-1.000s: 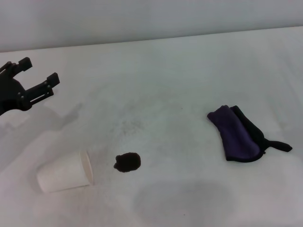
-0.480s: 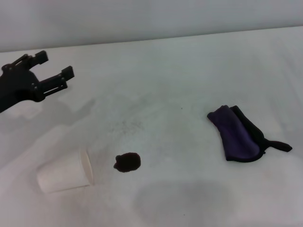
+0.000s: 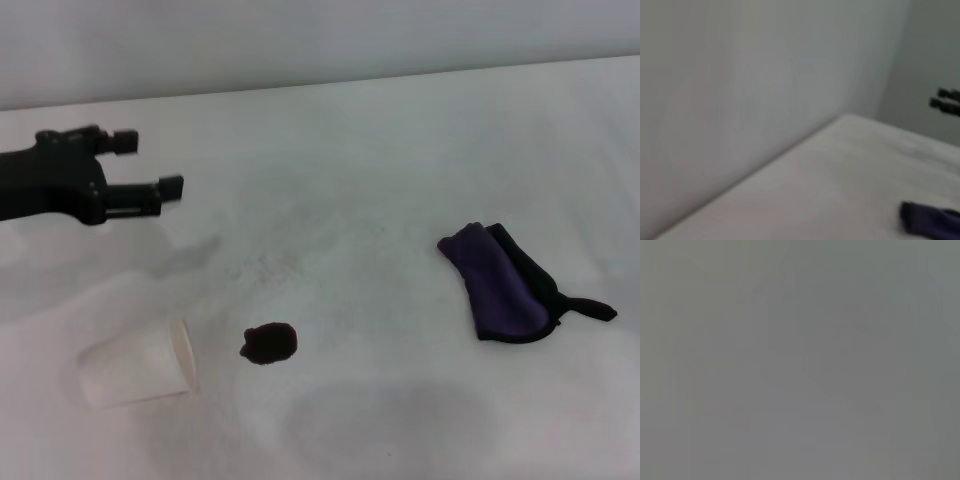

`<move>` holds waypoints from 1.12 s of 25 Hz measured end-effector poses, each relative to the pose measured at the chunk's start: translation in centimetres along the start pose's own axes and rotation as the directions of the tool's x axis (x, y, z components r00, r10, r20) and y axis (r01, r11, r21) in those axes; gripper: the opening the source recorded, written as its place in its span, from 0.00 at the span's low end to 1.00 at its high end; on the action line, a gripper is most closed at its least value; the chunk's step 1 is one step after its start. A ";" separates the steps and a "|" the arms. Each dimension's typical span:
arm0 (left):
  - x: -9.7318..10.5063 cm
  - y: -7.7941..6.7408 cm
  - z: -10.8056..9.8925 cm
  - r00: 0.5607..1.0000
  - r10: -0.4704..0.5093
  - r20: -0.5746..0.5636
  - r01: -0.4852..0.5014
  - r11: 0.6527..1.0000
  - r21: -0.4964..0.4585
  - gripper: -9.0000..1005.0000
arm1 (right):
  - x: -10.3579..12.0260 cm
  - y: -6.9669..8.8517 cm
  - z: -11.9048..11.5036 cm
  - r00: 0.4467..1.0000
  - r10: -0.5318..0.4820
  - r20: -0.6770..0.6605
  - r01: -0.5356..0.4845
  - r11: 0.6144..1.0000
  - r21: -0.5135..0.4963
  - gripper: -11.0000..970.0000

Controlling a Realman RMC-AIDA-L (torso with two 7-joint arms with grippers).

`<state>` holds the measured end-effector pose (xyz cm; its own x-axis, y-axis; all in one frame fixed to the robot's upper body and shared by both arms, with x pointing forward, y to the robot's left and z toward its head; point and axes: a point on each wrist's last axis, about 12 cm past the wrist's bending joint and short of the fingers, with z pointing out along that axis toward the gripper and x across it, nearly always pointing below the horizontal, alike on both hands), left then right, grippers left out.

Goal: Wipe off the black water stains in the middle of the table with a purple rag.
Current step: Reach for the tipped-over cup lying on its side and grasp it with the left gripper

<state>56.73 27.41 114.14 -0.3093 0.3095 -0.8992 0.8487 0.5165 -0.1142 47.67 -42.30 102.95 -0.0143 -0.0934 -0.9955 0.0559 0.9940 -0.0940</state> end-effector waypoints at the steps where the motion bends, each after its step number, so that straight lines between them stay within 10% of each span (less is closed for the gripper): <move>1: -0.4 0.0 -0.1 1.000 0.005 -0.030 -0.004 1.000 0.020 0.88 | 0.0 -0.1 0.0 1.000 0.003 0.003 -0.003 1.000 0.011 0.88; 14: -2.2 0.2 -1.6 0.846 0.147 -0.512 -0.075 0.984 0.159 0.88 | -0.6 -0.7 0.4 0.998 0.035 0.047 -0.039 0.996 0.086 0.88; 28: -1.7 -1.3 0.1 0.751 0.306 -0.586 -0.182 0.948 0.261 0.88 | 0.4 -0.5 -0.6 0.995 0.099 0.032 -0.103 0.986 0.132 0.88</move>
<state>56.18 26.15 115.74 -0.2240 0.8578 -0.4626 0.9729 0.2247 -0.0544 47.01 -42.78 102.58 0.0236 0.0039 -0.9997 0.1888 0.9820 0.0083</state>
